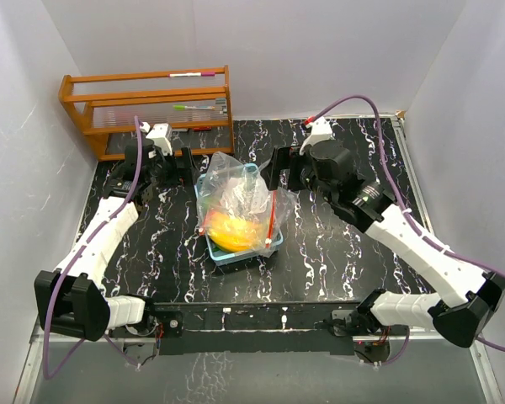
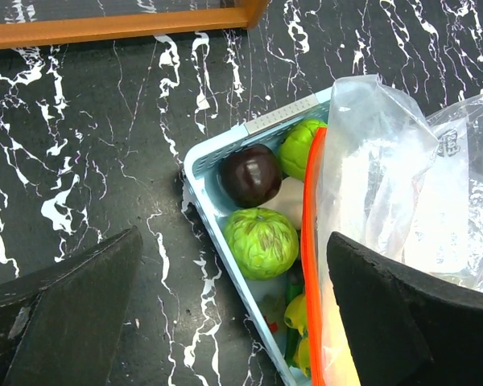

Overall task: Place the food in the zip-top bag and seal the zipper
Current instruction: Pick up the zipper food storage bag from the bin, then move the zipper food storage bag to the center of the board.

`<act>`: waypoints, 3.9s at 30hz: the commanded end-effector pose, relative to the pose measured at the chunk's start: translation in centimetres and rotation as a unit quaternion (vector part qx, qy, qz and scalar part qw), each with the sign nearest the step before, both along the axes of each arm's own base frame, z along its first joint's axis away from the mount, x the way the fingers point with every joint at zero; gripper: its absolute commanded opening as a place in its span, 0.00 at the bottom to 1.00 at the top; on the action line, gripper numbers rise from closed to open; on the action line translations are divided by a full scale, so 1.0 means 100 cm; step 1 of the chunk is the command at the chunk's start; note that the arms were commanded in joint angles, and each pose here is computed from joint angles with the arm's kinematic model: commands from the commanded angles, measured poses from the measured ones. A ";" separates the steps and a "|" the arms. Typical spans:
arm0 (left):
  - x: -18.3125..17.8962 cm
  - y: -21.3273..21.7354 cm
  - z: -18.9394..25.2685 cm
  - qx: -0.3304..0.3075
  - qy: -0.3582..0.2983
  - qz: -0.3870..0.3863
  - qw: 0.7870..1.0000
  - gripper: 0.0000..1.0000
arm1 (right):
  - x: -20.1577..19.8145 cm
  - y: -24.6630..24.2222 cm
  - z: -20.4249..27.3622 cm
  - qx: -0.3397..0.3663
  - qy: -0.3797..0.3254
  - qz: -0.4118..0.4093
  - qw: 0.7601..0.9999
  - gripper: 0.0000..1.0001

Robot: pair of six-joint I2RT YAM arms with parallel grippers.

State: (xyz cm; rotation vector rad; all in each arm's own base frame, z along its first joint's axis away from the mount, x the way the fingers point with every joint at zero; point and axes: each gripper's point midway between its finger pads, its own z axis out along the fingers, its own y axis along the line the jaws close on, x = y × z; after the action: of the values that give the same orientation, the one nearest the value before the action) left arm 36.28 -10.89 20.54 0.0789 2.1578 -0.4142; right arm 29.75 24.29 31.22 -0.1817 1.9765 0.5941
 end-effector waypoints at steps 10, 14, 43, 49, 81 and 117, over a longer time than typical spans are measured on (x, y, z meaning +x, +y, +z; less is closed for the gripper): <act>-0.003 -0.003 0.026 -0.020 -0.026 -0.006 0.999 0.97 | 0.024 -0.005 -0.010 -0.066 0.010 -0.041 0.997 0.98; -0.005 -0.002 0.025 -0.018 -0.027 -0.005 0.999 0.97 | 0.028 -0.008 -0.038 -0.091 0.036 -0.054 0.994 0.98; -0.005 -0.004 0.008 -0.019 -0.005 -0.007 1.000 0.97 | 0.008 0.021 -0.144 -0.042 0.132 -0.013 0.990 0.97; -0.005 -0.002 0.005 -0.017 0.000 -0.002 1.000 0.97 | 0.011 0.023 -0.161 -0.052 0.149 -0.020 0.987 0.76; -0.023 -0.022 -0.059 -0.148 0.079 0.094 0.981 0.92 | 0.014 -0.147 -0.041 -0.052 -0.014 -0.334 0.941 0.08; -0.019 -0.215 -0.112 -0.179 0.109 -0.013 0.978 0.84 | -0.029 -0.189 0.091 0.071 -0.123 -0.344 0.928 0.08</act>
State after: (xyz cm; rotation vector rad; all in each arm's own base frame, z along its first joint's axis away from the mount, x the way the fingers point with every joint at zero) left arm 33.49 -30.65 6.31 -0.1601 2.3325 -0.7929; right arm 27.37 6.33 38.09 0.4649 1.6592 0.2224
